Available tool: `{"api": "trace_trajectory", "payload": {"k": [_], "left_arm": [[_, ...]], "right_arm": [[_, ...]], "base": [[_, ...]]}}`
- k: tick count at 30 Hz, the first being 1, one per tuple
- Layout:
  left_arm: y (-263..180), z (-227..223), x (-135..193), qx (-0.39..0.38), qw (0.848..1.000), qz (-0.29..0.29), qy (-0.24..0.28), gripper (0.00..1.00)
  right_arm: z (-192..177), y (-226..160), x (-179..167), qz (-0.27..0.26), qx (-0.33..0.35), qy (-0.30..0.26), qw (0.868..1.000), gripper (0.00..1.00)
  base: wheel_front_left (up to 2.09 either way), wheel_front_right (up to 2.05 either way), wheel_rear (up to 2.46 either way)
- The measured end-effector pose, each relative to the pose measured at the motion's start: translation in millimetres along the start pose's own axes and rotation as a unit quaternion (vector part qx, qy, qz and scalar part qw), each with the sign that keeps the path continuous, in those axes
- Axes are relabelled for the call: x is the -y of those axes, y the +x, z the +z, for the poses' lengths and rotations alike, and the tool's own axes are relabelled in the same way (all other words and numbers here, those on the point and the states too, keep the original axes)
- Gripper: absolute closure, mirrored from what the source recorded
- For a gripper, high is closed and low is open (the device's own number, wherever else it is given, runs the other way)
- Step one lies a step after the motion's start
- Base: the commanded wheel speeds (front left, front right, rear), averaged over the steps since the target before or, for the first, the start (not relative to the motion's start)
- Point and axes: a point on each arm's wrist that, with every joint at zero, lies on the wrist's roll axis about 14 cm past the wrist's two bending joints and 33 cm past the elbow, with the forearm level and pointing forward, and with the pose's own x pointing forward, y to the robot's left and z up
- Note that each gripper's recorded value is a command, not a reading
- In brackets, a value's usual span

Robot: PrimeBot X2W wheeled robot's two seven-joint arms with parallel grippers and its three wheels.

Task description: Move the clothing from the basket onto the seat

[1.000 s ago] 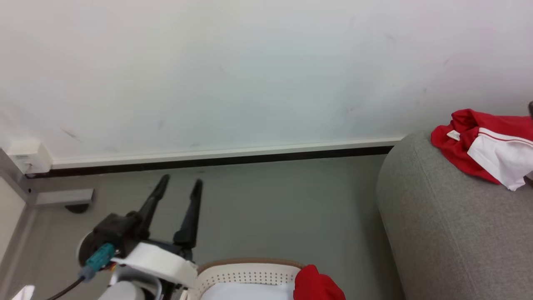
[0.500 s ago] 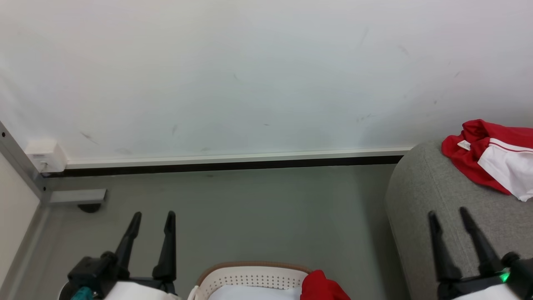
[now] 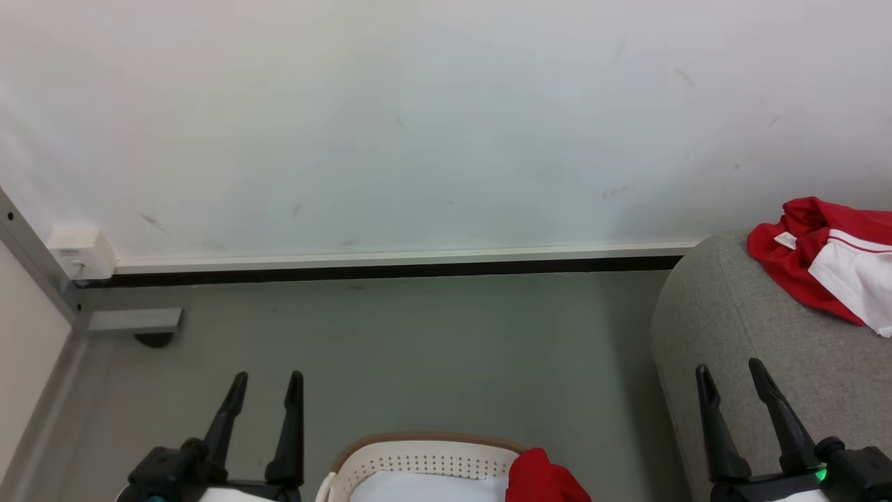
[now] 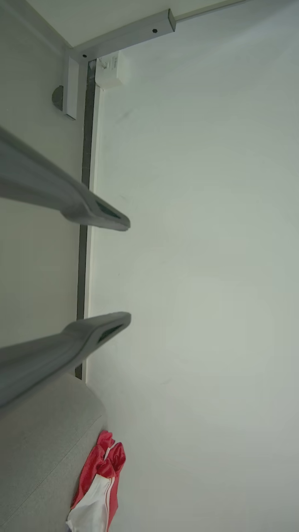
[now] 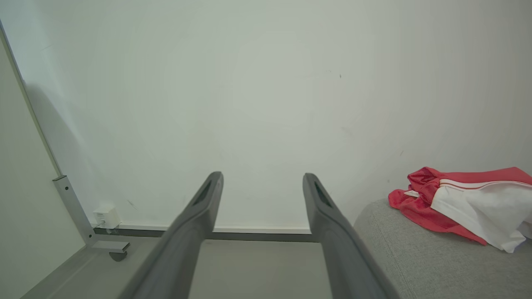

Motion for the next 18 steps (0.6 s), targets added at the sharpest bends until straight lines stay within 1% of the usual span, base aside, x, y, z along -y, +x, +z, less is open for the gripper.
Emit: {"api": "trace_trajectory", "payload": {"k": [18], "left_arm": [[2.6, -7.0, 3.3, -0.003, 1.0, -0.006, 0.0, 0.0]], "right_arm": [[4.1, 6.0, -2.5, 0.002, 0.005, 0.002, 1.0, 0.0]], "base": [[0.0, 0.0, 0.0]]}}
